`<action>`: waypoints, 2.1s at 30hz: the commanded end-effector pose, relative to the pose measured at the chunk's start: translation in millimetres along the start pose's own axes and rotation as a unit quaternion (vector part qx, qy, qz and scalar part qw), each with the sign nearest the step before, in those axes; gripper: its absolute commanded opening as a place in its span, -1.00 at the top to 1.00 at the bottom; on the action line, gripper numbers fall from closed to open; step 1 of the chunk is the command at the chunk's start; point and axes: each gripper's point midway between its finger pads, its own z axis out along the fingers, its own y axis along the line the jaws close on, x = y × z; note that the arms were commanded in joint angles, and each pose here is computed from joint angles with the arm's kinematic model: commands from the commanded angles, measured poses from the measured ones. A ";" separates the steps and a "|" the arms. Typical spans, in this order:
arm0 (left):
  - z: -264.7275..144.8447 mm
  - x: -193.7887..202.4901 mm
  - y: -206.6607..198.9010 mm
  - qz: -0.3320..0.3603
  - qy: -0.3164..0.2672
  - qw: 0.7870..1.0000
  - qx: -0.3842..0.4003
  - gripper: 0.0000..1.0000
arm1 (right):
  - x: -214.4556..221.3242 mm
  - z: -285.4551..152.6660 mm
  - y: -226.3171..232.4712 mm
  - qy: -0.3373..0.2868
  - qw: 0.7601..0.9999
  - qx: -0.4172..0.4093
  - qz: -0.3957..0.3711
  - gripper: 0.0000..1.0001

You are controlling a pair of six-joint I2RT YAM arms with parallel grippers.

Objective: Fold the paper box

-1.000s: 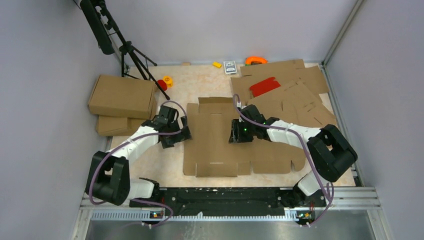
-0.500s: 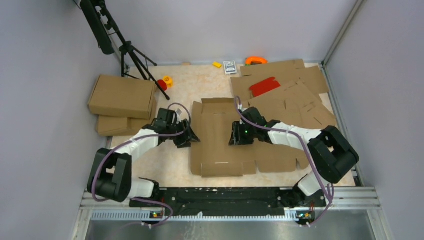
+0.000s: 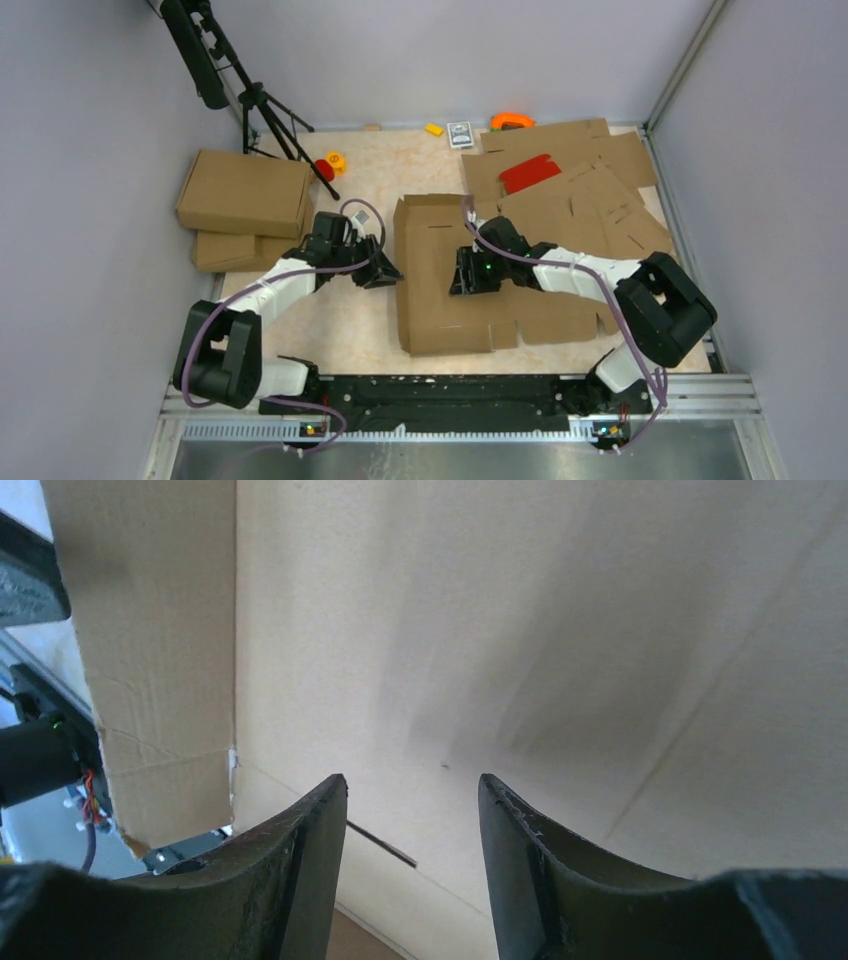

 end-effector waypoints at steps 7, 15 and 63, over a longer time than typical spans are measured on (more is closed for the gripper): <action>4.7 -13.1 -0.4 0.018 -0.015 1.000 -0.002 0.71 | 18.3 -9.5 81.2 0.012 0.984 -0.121 -0.129 -0.33; 8.9 -14.0 3.3 0.009 -0.011 1.000 -0.008 0.94 | 52.7 -17.8 104.4 0.014 0.974 -0.102 -0.201 -0.36; 15.8 -14.5 7.6 0.022 0.014 0.999 -0.036 0.92 | 51.1 14.9 111.5 -0.037 0.945 0.063 -0.318 0.43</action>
